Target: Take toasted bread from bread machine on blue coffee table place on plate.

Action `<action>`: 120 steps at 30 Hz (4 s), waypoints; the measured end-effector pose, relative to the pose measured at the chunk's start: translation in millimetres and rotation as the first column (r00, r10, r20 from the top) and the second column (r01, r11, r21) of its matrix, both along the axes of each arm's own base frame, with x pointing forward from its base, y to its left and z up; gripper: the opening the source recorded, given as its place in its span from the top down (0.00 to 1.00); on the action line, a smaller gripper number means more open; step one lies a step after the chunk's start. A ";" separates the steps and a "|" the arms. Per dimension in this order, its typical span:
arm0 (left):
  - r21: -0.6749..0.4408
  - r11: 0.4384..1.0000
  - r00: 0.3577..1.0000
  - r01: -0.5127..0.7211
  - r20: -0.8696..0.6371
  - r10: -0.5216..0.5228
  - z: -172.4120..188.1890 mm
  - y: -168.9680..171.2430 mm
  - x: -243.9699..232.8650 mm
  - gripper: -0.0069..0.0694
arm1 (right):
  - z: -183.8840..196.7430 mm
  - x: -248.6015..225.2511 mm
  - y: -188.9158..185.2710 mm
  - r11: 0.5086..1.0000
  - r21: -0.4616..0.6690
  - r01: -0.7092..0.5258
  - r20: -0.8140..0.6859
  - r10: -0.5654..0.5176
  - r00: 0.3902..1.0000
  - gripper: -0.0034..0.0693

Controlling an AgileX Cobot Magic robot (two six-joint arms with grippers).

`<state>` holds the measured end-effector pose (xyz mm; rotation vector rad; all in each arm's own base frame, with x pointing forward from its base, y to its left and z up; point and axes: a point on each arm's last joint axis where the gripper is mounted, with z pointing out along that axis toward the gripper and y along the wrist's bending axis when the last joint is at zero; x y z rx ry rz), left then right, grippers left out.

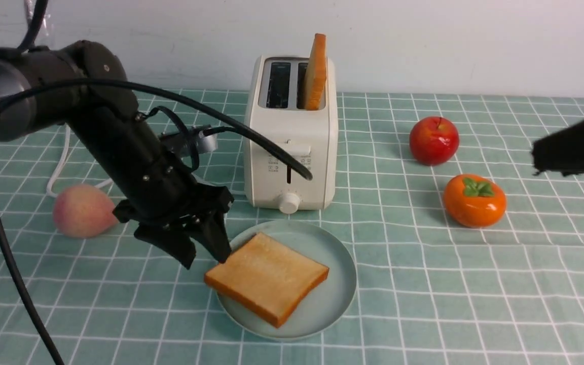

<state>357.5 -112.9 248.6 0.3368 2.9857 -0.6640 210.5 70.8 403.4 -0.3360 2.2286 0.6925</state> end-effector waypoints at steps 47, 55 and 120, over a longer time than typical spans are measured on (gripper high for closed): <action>-0.233 0.953 0.701 -0.196 0.646 0.302 110.5 72.7 -288.4 0.93 | 26.4 211.9 87.1 0.997 0.038 -0.060 0.235 0.050 0.971 0.84; -0.227 0.950 0.630 -0.216 0.711 0.313 115.4 76.6 -282.7 0.93 | 99.1 122.1 55.3 0.952 0.045 -0.304 0.213 0.288 0.934 0.84; -0.242 0.939 0.613 -0.244 0.712 0.343 112.3 77.3 -276.1 0.93 | 72.2 -52.7 -38.2 0.923 -0.159 0.351 0.219 -0.313 0.924 0.95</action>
